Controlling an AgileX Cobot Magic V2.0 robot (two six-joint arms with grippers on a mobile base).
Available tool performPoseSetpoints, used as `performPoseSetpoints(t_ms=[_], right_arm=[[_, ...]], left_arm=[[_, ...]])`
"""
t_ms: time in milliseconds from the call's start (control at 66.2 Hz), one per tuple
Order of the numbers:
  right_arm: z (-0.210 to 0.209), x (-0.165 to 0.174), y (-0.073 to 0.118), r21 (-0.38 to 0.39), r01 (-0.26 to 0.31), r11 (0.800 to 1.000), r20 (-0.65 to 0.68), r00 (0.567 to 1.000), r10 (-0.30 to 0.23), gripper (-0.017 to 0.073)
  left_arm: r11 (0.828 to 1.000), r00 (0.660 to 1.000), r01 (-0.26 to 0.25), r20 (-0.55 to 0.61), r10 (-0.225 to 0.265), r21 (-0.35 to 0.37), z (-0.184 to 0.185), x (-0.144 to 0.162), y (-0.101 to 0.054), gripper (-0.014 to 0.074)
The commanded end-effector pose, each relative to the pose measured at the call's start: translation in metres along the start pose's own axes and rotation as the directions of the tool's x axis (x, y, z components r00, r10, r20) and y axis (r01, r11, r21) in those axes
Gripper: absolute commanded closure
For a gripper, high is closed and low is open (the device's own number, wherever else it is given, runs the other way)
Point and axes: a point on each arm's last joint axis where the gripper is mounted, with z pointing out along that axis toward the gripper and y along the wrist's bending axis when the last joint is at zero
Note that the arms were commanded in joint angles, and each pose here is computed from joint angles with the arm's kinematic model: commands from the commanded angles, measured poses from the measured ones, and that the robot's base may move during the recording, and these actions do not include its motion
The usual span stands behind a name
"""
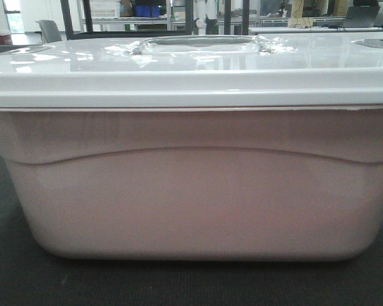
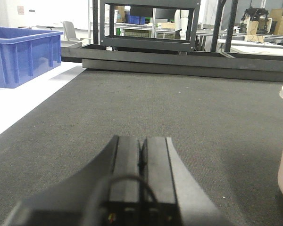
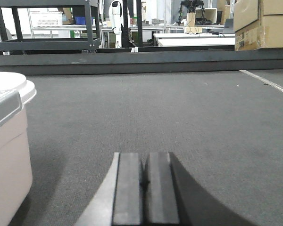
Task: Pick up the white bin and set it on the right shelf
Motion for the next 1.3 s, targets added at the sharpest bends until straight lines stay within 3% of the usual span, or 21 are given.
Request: performPoseSetpoints(t_ms=[0,952,1057,1148,1284], right_arm=[[-0.002,-0.01,0.0,-0.003,0.014,1.0,0.107,0.994,-0.013,0.0492],[-0.002,-0.009,0.0,-0.003,0.014,1.0,0.098,0.995,-0.014,0.0492],[-0.003,-0.015,0.001,-0.004,0.014,1.0,0.112,0.994,-0.014,0.0492],[-0.007,-0.04,0.003,-0.009,0.015,1.0,0.16,0.987,-0.013,0.0492],[-0.013,-0.079,0.007,-0.014,0.016,1.0,0.142,0.99,-0.014,0.0492]], left_arm=[[1.0,0.995,0.009,0.098,-0.008,-0.007,-0.001,-0.009,0.001,0.0711],[1.0,0.994,-0.001,0.108,0.002,-0.008,-0.001,-0.01,0.001,0.0711],[1.0,0.987,-0.001,0.16,0.002,-0.008,-0.003,-0.027,0.001,0.0711],[1.0,0.98,-0.023,0.198,0.024,-0.008,-0.006,-0.051,0.0,0.0711],[0.998,0.985,-0.069,0.157,0.07,-0.012,-0.007,-0.08,0.0,0.0711]])
